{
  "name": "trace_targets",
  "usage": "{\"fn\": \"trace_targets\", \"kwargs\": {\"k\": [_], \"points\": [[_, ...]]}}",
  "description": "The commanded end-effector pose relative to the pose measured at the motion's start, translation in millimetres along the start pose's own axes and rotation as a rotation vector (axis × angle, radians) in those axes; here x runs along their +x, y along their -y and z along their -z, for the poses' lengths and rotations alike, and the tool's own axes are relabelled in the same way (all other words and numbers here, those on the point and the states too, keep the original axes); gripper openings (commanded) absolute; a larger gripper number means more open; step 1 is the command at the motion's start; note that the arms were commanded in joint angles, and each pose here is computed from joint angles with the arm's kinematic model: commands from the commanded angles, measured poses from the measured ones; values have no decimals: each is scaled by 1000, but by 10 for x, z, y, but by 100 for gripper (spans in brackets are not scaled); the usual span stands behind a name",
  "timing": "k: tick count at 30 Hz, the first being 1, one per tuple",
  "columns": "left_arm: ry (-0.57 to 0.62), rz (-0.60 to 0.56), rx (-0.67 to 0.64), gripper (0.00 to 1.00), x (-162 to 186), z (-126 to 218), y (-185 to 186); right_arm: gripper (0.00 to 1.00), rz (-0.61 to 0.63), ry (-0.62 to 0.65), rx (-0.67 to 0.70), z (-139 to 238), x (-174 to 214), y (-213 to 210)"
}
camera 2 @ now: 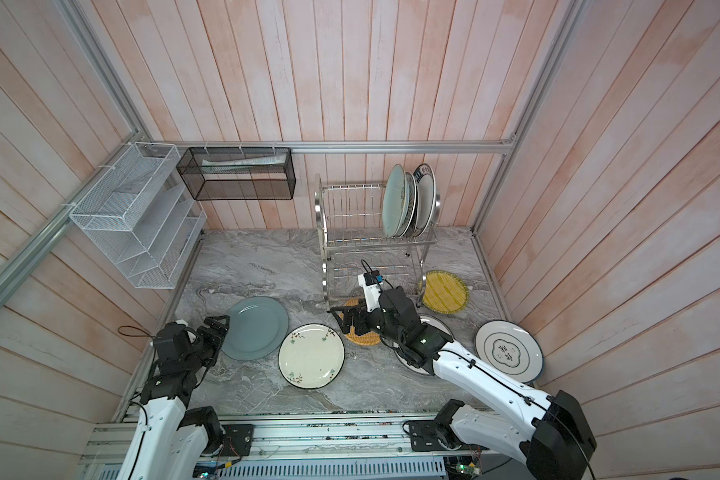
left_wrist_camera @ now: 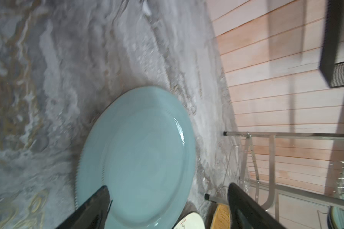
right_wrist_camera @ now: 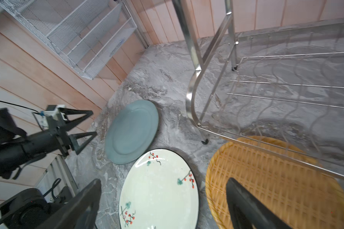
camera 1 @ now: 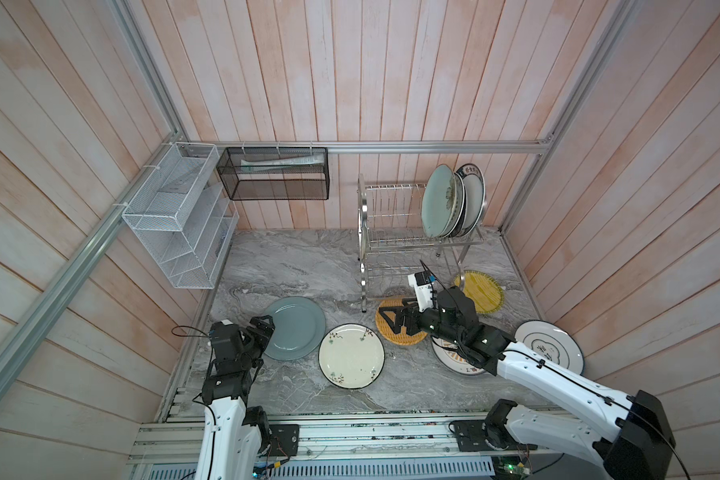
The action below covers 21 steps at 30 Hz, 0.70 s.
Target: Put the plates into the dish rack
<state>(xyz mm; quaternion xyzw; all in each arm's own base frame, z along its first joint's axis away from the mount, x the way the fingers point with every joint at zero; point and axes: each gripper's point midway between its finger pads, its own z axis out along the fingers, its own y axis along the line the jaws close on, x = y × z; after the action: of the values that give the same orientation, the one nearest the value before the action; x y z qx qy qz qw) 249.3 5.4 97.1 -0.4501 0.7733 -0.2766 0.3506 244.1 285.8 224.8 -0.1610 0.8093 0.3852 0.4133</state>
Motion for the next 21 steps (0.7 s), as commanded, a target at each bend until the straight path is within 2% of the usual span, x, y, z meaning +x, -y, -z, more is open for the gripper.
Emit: {"fn": "trace_targets", "kwargs": {"k": [1,6,10,16,21], "points": [[-94,44,-47,92,232,-46,-219,98,-22,18,-142,-94,53,-327],[-123,77,-53,89,361,-118,-384,98,-24,-37,-198,-207,289,-452],[-159,98,-21,78,472,-190,-444,98,-41,-52,-197,-215,373,-431],[-178,134,-37,77,560,-276,-589,98,-53,-60,-190,-194,426,-401],[-192,164,-62,72,630,-330,-721,98,-58,-58,-186,-169,437,-388]]}}
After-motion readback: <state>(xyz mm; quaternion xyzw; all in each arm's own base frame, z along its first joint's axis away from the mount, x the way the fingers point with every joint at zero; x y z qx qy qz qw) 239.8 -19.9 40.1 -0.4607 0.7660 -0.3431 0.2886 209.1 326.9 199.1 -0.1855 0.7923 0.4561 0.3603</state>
